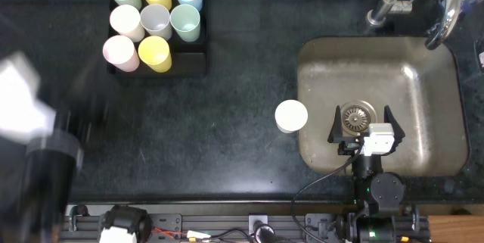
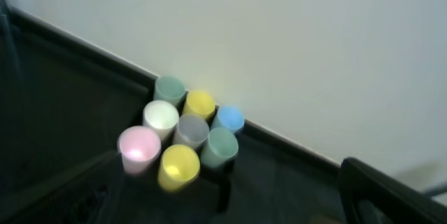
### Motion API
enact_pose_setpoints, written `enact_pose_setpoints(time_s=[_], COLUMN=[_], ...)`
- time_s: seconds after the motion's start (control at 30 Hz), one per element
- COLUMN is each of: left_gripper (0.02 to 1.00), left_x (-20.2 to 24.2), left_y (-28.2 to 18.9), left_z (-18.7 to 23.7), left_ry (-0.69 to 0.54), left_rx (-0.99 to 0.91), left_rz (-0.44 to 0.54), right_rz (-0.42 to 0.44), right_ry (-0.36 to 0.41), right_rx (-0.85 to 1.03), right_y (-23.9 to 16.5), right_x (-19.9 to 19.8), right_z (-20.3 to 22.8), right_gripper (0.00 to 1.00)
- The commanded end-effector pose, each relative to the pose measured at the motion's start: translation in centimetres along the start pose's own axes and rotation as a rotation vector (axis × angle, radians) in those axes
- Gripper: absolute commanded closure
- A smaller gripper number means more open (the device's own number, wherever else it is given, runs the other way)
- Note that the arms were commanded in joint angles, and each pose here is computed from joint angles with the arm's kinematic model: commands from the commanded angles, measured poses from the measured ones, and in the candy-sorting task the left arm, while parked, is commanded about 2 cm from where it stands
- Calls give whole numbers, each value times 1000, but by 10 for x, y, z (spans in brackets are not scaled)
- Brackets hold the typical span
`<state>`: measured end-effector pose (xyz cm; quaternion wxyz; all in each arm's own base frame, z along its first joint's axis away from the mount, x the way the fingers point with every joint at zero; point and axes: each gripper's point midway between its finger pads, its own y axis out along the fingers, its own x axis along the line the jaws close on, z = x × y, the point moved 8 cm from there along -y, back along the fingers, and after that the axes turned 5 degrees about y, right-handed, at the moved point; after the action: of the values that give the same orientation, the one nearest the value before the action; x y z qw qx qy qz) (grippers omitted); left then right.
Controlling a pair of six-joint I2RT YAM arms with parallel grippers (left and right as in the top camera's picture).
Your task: Store Cups
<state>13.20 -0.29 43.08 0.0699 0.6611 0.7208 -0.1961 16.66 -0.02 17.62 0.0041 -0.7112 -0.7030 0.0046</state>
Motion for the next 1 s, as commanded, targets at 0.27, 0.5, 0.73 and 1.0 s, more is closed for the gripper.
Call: enact_pose_setpoints(time_s=[0.27, 0.5, 0.73, 1.0], left_gripper=[20, 18, 20, 20], left_x=[36, 55, 69, 85], left_y=[47, 57, 70, 80], left_z=[112, 161, 186, 219], left_ry=[216, 192, 254, 287], left_rx=[-523, -635, -454, -232], left_rz=[164, 202, 149, 88], right_rz=[-2, -1, -1, -1], right_ry=[0, 1, 1, 1], right_rx=[-2, -2, -2, -2], right_y=[0, 0, 0, 0], right_x=[0, 0, 0, 0], right_z=[3, 3, 3, 3], right_gripper=[5, 3, 3, 5])
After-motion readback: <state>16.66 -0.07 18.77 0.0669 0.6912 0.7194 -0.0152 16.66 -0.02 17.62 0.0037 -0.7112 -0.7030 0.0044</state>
